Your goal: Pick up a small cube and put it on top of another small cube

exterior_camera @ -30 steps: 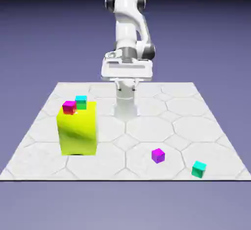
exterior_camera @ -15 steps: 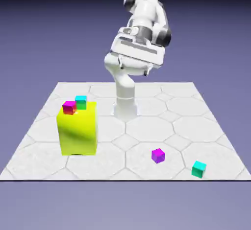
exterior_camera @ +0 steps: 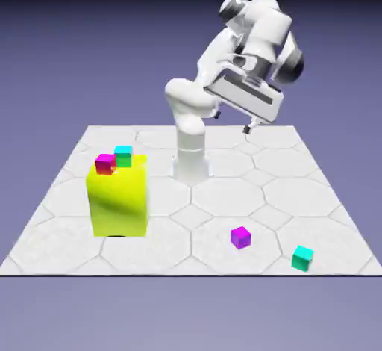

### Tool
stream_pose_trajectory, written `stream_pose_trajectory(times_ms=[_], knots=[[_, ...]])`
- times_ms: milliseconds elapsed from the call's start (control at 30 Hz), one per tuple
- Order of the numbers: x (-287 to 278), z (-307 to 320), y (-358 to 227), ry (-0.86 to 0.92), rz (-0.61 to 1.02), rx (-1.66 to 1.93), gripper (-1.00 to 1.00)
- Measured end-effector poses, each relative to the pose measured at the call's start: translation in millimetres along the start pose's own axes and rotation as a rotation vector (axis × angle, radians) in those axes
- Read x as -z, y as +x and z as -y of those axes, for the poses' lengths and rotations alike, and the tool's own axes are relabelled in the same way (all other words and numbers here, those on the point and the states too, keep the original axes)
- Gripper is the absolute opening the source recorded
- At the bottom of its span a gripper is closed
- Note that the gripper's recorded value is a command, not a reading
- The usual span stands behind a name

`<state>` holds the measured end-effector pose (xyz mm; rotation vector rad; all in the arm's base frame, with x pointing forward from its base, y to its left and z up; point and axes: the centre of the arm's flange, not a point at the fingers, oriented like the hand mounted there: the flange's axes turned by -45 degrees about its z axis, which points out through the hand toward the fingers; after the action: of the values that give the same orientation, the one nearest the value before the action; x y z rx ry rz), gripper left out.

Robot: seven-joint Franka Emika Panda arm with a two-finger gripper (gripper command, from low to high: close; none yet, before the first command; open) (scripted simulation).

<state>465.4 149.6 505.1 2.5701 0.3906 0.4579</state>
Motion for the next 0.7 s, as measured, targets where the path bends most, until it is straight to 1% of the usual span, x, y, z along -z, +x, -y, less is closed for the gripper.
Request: stream_pose_trajectory(times_ms=[167, 367, 533, 700], knots=[[-35.5, 38.3, 16.0, 0.005, 0.147, 0.081, 0.00], [-94.3, 85.7, 25.3, 0.049, 0.346, 0.176, 0.00], [-151.7, 125.2, 22.3, 0.121, 0.524, 0.252, 0.00], [-210.5, 164.3, 9.0, 0.229, 0.708, 0.322, 0.00]])
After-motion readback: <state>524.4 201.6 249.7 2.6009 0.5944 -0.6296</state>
